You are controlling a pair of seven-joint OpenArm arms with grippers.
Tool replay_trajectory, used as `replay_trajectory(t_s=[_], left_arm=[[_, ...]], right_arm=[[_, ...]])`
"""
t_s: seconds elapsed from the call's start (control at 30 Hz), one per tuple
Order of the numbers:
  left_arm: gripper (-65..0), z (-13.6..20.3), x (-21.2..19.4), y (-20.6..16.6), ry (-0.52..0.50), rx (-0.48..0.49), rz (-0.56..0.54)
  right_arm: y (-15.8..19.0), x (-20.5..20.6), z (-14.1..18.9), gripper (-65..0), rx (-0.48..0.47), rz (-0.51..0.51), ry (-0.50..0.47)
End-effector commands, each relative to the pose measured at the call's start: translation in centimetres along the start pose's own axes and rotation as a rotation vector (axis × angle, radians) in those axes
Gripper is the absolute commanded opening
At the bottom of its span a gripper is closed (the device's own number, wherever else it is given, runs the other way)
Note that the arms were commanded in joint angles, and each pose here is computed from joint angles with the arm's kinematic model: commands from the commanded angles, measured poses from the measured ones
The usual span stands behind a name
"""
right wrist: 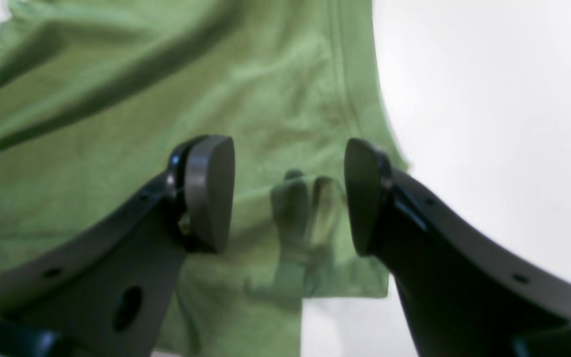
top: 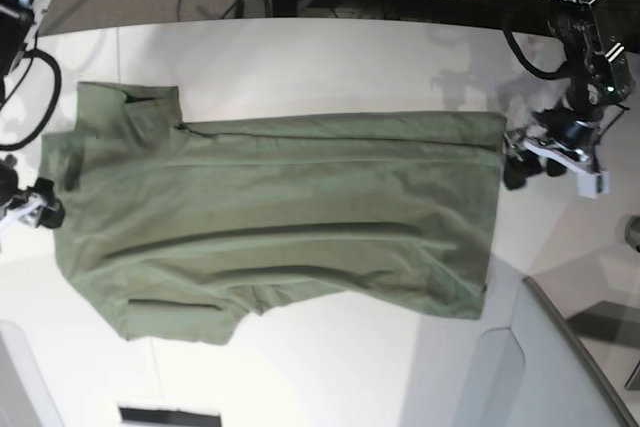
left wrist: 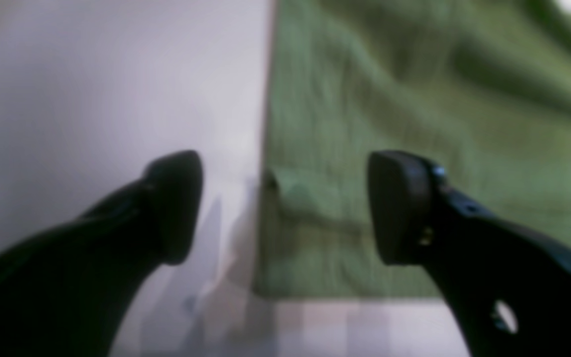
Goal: Layout the t-shirt on the table in an organized manner, then fold the t-shirt properly
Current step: 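Open both grippers and release the shirt edge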
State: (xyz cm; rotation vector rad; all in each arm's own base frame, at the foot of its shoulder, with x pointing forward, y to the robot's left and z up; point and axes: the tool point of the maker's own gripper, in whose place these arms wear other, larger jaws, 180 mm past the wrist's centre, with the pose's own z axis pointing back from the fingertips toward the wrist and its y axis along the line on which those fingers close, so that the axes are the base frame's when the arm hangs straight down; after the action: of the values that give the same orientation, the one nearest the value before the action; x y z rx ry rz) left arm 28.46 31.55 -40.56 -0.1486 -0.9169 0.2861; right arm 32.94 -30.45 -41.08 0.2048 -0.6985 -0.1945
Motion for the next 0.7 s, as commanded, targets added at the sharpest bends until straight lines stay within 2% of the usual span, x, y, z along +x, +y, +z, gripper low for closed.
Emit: replay_trajectory(t_s=[0.0,0.07,0.17,0.23,0.43,0.5,0.67], left_arm=[[-13.3,0.9,2.8,1.0,-0.072,0.017,-0.022],[-13.5,2.3,2.9,2.2,-0.083,0.050,-0.038],[-13.5,4.1,2.9,2.4,-0.074,0.065,-0.114],[-13.5,5.3,2.6,2.7,-0.061,0.074,-0.156],[-13.5,6.5,1.2,3.6,-0.042,0.100,-0.137],[-13.5,6.7,0.6,3.8,-0.031,0.103,-0.131],[-13.5,6.8,-0.8,3.8,-0.007,0.105,-0.108]], right_arm=[[0.2,0.1,1.0,-32.3,0.000,0.030,0.002],[0.4,-2.5,2.2,-32.0,-0.012,-0.009,0.050],[-0.2,-6.1,3.7,-31.5,-0.039,-0.099,0.072],[-0.3,-8.1,3.8,-31.5,-0.043,-0.110,0.110],[-0.7,-11.8,3.6,-31.5,-0.042,-0.163,0.186],[-0.7,-12.0,3.5,-31.5,-0.043,-0.167,0.178],[-0.1,-14.9,3.3,-31.7,-0.030,-0.208,0.228]])
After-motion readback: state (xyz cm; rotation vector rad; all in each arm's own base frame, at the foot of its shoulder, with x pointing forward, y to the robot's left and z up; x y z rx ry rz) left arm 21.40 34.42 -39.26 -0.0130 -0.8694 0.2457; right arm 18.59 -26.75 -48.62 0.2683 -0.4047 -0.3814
